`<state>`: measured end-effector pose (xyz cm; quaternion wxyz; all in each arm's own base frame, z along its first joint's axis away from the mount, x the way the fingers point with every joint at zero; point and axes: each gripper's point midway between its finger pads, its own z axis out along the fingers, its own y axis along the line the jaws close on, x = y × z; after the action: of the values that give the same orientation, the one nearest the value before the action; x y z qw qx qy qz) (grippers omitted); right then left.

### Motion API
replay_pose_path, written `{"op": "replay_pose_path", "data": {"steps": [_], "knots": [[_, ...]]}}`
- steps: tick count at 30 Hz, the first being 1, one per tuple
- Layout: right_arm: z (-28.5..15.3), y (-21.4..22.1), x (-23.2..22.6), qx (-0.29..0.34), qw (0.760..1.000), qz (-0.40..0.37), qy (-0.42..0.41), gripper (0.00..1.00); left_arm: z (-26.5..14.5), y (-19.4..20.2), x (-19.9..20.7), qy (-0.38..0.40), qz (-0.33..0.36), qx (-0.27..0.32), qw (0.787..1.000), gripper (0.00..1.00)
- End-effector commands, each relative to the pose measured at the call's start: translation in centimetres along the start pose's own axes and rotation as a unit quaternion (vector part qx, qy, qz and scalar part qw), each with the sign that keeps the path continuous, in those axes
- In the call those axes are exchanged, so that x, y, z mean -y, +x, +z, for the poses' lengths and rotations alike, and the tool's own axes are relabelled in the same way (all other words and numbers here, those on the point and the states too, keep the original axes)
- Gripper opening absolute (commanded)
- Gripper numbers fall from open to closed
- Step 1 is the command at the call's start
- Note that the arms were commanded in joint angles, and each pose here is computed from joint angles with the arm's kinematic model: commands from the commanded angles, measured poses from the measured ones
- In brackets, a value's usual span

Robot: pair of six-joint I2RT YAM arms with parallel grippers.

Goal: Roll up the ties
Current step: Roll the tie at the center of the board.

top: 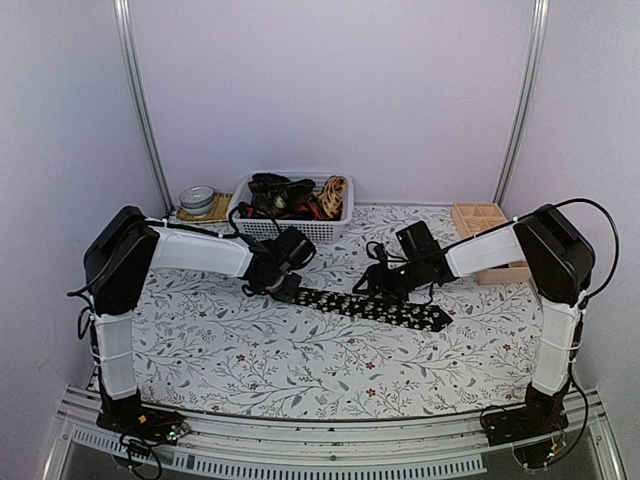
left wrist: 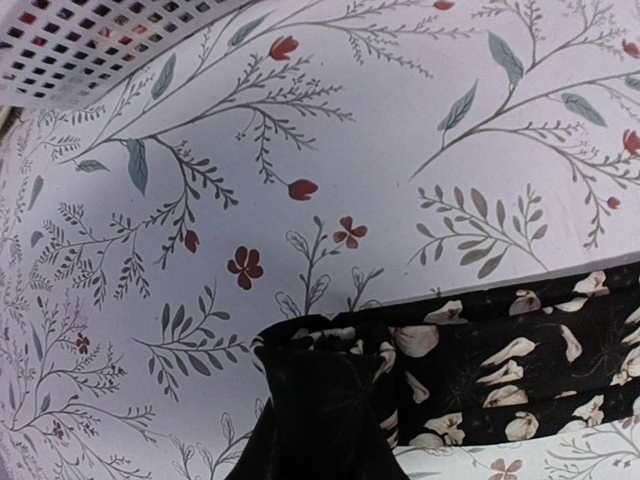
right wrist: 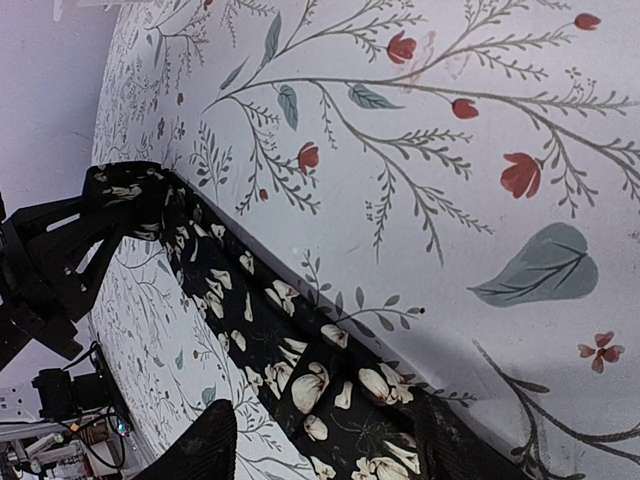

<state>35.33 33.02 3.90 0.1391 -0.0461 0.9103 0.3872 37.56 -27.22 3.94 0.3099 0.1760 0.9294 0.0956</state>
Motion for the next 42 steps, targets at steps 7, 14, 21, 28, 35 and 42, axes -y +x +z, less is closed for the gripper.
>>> {"op": "replay_pose_path", "data": {"steps": [7, 14, 21, 28, 35, 42], "knots": [[-1.7, -0.4, 0.5, 0.023, 0.999, -0.005, 0.026, 0.61, -0.8, -0.3, -0.8, 0.02, 0.021, -0.018, 0.999, 0.0], [-1.2, -0.3, 1.3, 0.02, 0.999, 0.003, 0.034, 0.62, -1.3, -0.8, -1.7, 0.001, 0.031, -0.015, 0.999, 0.0], [-0.9, -0.3, 1.5, 0.013, 1.0, 0.016, 0.022, 0.62, -1.6, -0.7, -1.8, -0.058, 0.058, -0.009, 0.997, 0.0], [-1.2, -0.5, 0.6, 0.005, 0.999, 0.038, -0.019, 0.62, -1.4, -0.2, 0.1, -0.116, 0.117, -0.008, 0.986, 0.0], [-1.9, -1.0, -0.5, 0.007, 0.998, 0.048, -0.049, 0.64, -1.2, 0.8, 1.4, -0.177, 0.186, -0.013, 0.966, 0.0], [-2.2, -1.2, -1.1, 0.006, 0.997, 0.052, -0.063, 0.66, -0.9, 1.3, 2.7, -0.174, 0.202, -0.014, 0.964, 0.0]]}}
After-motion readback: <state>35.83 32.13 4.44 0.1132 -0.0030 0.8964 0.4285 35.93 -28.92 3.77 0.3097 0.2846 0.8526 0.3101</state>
